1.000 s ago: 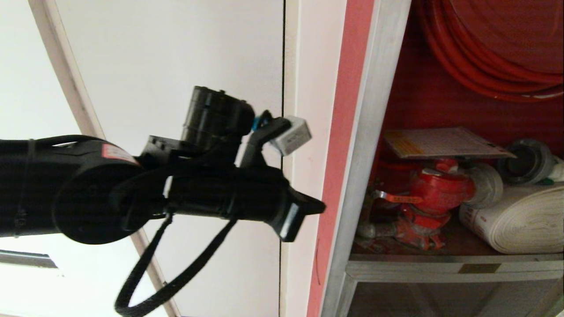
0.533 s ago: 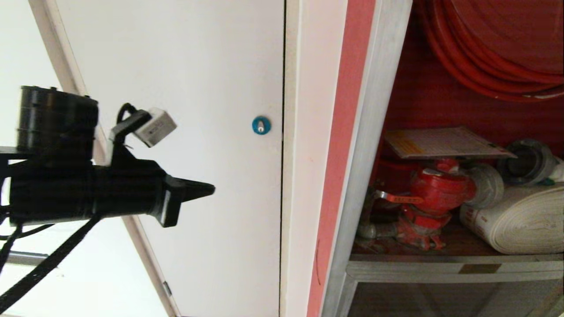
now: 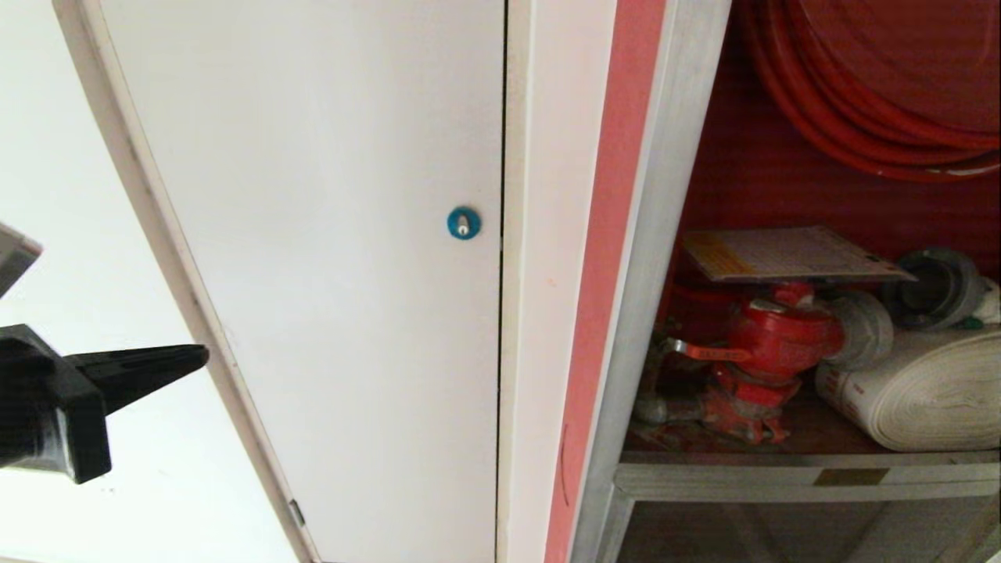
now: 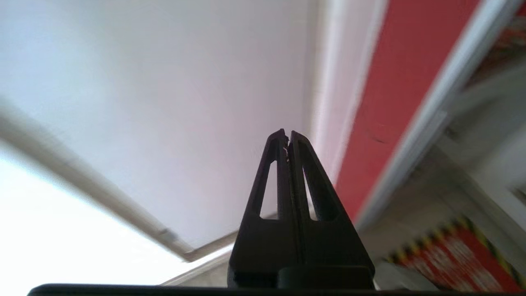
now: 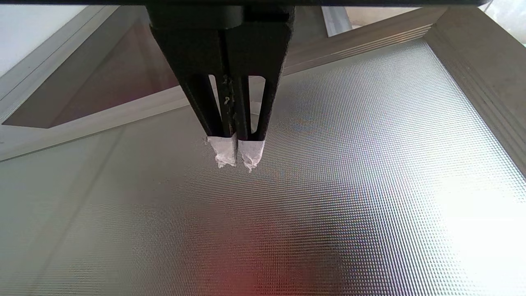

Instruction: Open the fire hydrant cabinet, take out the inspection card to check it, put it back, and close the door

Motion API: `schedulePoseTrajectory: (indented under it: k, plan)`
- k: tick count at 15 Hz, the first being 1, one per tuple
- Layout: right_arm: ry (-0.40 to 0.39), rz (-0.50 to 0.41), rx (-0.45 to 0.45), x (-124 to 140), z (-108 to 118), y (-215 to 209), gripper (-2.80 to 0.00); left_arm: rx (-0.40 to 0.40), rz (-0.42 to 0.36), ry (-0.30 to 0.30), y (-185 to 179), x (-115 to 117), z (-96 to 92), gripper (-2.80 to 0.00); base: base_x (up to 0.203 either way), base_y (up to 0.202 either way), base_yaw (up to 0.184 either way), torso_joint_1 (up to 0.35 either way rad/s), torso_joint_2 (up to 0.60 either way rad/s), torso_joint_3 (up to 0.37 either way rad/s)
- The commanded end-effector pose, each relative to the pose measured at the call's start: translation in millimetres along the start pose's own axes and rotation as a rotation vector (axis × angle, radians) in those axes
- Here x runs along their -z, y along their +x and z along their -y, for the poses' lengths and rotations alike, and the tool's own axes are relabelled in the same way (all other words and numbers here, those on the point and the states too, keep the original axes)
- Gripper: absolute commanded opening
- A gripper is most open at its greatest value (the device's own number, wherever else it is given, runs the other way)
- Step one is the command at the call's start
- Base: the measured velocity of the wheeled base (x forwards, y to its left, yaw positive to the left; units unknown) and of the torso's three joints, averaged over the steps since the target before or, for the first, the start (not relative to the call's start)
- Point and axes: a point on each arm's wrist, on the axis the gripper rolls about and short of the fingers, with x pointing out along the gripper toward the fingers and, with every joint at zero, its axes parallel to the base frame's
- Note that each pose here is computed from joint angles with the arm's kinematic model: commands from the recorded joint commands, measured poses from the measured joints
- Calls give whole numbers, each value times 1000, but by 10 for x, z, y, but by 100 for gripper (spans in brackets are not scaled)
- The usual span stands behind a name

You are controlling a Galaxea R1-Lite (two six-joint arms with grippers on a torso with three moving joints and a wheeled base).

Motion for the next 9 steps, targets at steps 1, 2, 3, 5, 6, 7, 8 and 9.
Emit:
schedulePoseTrajectory:
  k: [1, 2, 3, 5, 6, 7, 8, 9]
  plan:
    - [0, -1, 0, 0, 0, 1, -280, -65, 92, 36, -395, 94, 151, -280, 0, 0, 0, 0, 0, 0]
    - [0, -1, 0, 0, 0, 1, -280, -79, 116, 46, -518, 179, 225, -280, 0, 0, 0, 0, 0, 0]
    - [0, -1, 0, 0, 0, 1, -280, -90, 144, 57, -630, 257, 297, -280, 0, 0, 0, 0, 0, 0]
    - [0, -1, 0, 0, 0, 1, -280, -109, 202, 79, -832, 424, 437, -280, 0, 0, 0, 0, 0, 0]
    - [0, -1, 0, 0, 0, 1, -280, -118, 231, 90, -921, 519, 505, -280, 0, 0, 0, 0, 0, 0]
    - [0, -1, -1, 0, 0, 1, -280, -127, 253, 99, -989, 626, 563, -280, 0, 0, 0, 0, 0, 0]
    - [0, -1, 0, 0, 0, 1, -280, -136, 275, 109, -1049, 740, 619, -280, 0, 0, 0, 0, 0, 0]
    - [0, -1, 0, 0, 0, 1, -280, -143, 296, 119, -1099, 859, 671, -280, 0, 0, 0, 0, 0, 0]
